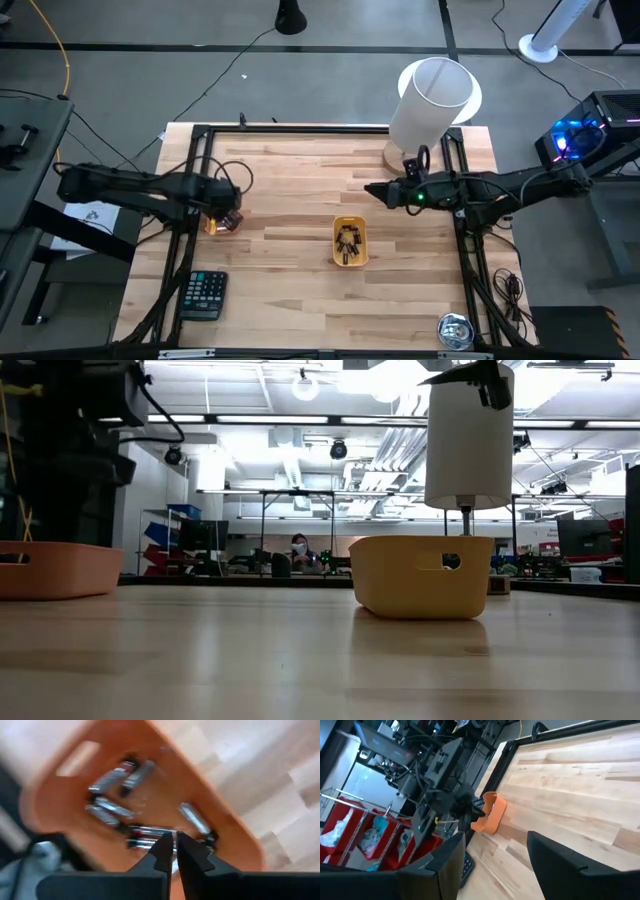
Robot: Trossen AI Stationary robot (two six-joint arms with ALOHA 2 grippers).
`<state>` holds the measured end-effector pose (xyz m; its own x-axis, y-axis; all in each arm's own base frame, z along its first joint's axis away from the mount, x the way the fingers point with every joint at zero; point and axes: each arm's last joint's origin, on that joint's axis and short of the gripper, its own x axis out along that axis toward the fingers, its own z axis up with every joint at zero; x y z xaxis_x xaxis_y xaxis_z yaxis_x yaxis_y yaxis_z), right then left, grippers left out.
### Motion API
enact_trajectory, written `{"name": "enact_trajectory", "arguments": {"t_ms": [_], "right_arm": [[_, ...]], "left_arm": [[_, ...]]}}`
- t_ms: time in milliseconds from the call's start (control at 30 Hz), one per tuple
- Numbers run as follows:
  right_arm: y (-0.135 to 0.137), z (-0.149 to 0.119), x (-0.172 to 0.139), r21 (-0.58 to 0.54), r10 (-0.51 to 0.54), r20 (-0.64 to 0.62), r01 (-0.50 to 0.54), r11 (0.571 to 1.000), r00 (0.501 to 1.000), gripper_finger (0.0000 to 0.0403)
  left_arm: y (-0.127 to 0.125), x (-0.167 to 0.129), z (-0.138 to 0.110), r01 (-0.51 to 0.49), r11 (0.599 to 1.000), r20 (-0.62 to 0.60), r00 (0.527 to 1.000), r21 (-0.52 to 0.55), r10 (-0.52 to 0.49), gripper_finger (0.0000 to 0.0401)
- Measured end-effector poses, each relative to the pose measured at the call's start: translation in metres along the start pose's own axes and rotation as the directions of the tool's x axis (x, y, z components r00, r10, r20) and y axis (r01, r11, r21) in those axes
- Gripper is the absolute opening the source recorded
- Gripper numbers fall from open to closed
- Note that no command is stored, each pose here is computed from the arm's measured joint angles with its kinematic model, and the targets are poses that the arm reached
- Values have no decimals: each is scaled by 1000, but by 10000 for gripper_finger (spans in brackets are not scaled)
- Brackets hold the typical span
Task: Sort batteries
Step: Move the orange bin to the center of the table
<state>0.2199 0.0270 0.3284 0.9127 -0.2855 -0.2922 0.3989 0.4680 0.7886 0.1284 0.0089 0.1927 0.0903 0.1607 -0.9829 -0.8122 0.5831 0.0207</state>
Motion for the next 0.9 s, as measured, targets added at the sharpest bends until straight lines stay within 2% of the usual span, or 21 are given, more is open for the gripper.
{"name": "enact_trajectory", "arguments": {"t_ms": [100,267,400,533,767,900], "right_arm": [[0,-1,0,-18,1,-1,-1,1000,1000,209],[0,-1,0,-54,10,-22,-11,998,1000,209],[1,-2,0,-110,30,-63,-37,993,998,209],[2,-4,-1,-171,60,-120,-80,982,991,209],[0,2,-15,-226,74,-155,-108,968,985,209],[-6,6,-28,-248,37,-172,-80,965,984,209]], "left_arm": [[-7,10,-3,36,998,-8,999,42,-35,4],[-16,23,0,6,994,-17,1000,105,-4,1],[-30,35,8,19,983,16,1000,183,-22,0],[-45,48,16,60,982,25,998,180,-65,0],[-91,45,42,135,971,44,988,197,-146,0],[-128,35,62,182,942,93,972,282,-216,0]]}}
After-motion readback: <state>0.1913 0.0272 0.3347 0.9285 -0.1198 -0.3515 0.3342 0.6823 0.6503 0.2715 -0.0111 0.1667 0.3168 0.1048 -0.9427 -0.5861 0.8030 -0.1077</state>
